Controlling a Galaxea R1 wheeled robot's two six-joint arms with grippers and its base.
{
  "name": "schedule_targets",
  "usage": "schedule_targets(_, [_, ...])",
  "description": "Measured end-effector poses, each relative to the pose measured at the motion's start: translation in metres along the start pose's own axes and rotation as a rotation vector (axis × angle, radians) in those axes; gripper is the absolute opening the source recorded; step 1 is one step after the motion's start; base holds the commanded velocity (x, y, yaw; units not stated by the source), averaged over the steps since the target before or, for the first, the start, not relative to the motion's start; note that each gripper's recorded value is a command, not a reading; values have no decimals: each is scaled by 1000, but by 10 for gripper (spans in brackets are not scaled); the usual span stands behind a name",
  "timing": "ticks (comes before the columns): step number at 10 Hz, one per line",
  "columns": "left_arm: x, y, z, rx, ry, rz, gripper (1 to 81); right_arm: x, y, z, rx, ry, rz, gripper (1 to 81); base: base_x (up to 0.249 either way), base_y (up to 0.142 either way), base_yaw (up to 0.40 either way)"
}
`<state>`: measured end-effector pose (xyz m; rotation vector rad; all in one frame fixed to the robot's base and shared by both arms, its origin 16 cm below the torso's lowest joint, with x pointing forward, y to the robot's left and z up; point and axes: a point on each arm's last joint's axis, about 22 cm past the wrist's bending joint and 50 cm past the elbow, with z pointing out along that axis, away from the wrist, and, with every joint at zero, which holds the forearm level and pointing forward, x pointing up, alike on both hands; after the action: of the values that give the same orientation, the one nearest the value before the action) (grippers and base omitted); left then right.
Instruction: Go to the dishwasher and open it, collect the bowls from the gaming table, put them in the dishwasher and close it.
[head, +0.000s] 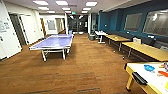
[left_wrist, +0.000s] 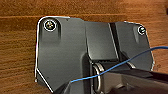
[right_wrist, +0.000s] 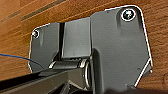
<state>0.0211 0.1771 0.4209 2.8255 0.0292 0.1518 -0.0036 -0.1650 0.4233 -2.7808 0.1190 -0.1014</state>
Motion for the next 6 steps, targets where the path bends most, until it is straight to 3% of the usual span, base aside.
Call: schedule_targets(6, [3,0,0,0,4,1,811,2,-2,1,3,3,-1,811,0,0,0])
